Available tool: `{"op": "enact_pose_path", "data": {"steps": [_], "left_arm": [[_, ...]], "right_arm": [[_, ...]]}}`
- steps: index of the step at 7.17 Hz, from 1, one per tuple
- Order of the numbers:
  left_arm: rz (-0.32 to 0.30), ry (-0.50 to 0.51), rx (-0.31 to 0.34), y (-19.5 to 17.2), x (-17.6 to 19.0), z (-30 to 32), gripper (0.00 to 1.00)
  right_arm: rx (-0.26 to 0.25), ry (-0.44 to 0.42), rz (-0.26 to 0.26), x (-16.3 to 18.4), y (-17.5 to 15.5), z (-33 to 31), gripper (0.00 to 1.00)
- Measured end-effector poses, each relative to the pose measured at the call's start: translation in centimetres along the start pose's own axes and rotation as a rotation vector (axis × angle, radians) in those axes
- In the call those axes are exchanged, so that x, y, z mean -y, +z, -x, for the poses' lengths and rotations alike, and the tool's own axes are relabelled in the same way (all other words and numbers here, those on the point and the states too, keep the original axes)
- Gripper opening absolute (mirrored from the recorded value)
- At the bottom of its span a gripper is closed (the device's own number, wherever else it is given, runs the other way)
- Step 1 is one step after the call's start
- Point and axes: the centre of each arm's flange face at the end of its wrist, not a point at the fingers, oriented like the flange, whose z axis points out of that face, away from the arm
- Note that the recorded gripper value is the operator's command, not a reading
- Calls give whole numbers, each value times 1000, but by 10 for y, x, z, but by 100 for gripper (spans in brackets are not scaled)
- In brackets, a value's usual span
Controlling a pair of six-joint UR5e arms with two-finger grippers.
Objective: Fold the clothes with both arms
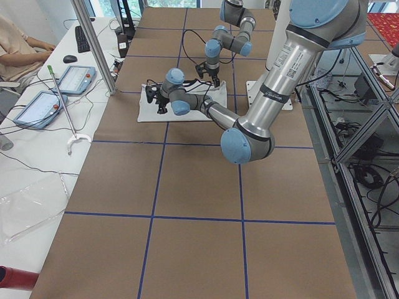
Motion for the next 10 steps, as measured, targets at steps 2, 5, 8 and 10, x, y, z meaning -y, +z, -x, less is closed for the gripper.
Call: {"op": "enact_pose_path", "data": {"steps": [2,5,8,10], "left_arm": [[0,2,3,1,0,1,61],[3,9,-3,4,-4,12,61],[3,13,-13,2,-5,13,61],[4,14,-17,1,-5,11,61]], "right_arm": [[0,4,24,1,7,1,100],[-1,8,50,1,15,2,100],[-16,13,72,-1,24,-2,100],[-35,18,87,-3,30,-15,100]]}}
